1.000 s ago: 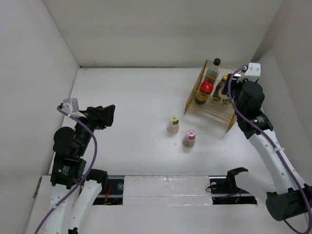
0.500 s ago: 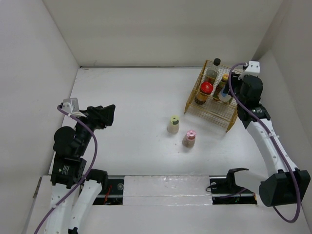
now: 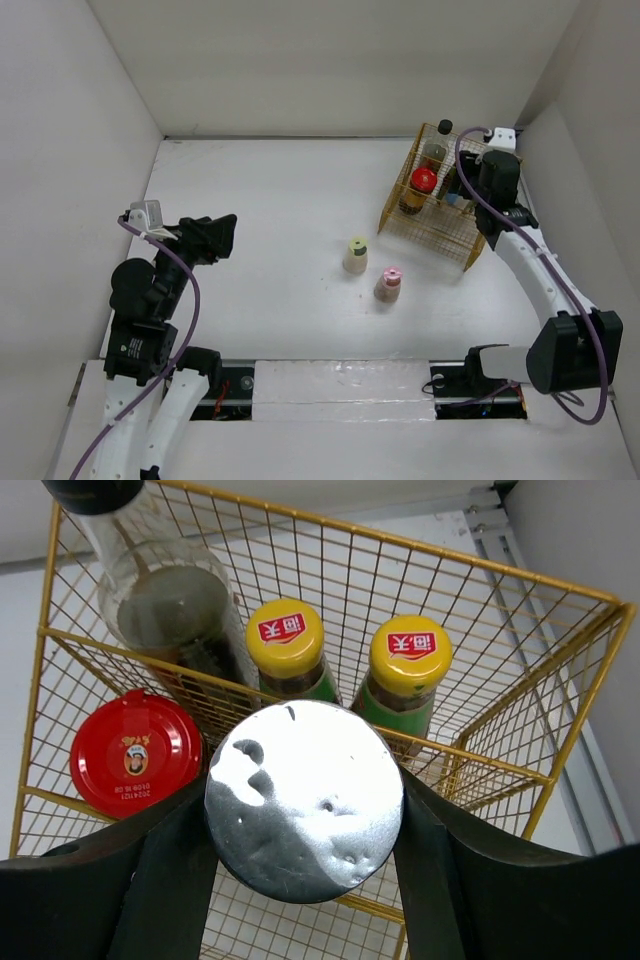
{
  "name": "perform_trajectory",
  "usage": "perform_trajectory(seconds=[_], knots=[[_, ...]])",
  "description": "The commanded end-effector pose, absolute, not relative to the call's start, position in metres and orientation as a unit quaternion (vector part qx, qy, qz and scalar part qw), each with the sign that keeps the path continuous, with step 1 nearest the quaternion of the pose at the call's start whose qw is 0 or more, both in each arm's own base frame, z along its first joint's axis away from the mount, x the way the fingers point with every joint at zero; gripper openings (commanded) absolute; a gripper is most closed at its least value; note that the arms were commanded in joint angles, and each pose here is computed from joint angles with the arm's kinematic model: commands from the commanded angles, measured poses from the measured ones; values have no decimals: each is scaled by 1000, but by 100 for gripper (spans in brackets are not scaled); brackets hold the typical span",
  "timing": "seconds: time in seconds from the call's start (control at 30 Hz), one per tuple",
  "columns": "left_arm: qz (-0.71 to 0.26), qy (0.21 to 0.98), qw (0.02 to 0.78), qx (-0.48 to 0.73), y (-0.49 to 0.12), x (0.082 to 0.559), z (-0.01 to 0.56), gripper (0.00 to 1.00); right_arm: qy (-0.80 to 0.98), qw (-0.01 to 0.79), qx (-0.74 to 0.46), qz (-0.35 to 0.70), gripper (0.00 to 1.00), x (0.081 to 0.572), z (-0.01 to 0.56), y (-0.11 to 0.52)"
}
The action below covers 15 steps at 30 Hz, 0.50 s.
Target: Organize the condiment bottles
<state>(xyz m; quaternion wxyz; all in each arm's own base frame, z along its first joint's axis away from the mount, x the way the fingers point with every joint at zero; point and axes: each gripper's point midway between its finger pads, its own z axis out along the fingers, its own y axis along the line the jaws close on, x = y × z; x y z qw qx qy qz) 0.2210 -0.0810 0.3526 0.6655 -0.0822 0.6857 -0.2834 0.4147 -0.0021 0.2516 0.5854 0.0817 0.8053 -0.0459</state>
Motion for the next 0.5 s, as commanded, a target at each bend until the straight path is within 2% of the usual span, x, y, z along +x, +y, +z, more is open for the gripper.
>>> perform_trajectory(seconds=[0.0, 0.17, 0.37, 0.47], knots=[[-289, 676, 674, -68, -85, 225, 359, 62, 763, 637, 100, -34, 30, 429, 284, -3], [-289, 676, 674, -68, -85, 225, 359, 62, 781, 613, 112, -48, 45, 433, 254, -8], [-288, 680, 671, -69, -86, 226, 354, 62, 801, 586, 113, -46, 57, 437, 221, -5], [-288, 680, 671, -69, -86, 226, 354, 62, 796, 594, 112, -34, 75, 433, 229, 0]])
